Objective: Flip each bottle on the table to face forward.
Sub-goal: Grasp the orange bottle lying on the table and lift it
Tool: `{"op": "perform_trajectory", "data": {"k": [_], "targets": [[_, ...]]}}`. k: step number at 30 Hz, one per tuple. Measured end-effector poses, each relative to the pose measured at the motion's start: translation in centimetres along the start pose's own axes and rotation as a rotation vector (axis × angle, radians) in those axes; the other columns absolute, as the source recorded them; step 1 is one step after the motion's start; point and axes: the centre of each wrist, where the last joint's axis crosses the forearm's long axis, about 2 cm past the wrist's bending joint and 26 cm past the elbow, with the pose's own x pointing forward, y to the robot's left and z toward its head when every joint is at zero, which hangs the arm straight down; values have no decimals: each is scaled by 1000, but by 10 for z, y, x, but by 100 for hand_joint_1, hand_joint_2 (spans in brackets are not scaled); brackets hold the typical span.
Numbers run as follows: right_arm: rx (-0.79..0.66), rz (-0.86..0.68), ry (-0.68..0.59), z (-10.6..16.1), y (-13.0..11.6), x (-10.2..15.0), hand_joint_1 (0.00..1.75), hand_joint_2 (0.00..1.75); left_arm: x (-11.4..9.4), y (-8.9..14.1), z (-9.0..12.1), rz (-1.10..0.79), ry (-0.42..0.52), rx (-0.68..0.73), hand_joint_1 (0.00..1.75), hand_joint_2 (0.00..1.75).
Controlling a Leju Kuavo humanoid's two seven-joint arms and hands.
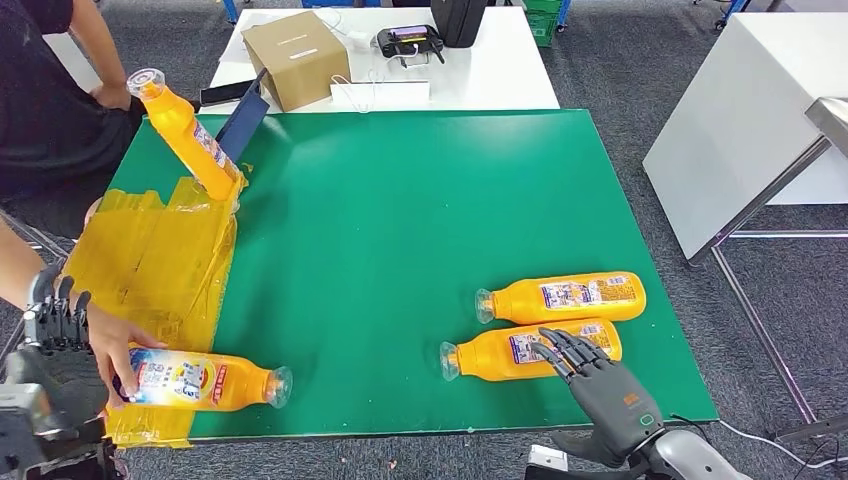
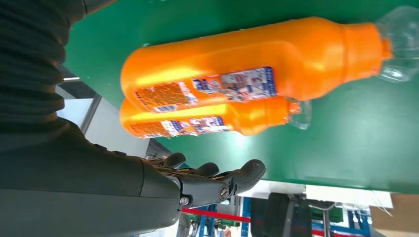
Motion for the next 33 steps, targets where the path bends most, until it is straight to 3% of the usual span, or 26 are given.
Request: {"op": "perform_trajectory", "data": {"k": [5,22,33], "targets": [[17,33,22,2,-1,-10,0,175,0,14,3,158,13,24,0,0],[84,48,193,-42,-17,-61,0,175,15,14,0,178,-25,-2,0,0],[92,35,225,-60,-20,-72,0,175,17,10,-3,198,-38,-7,0,0]]}}
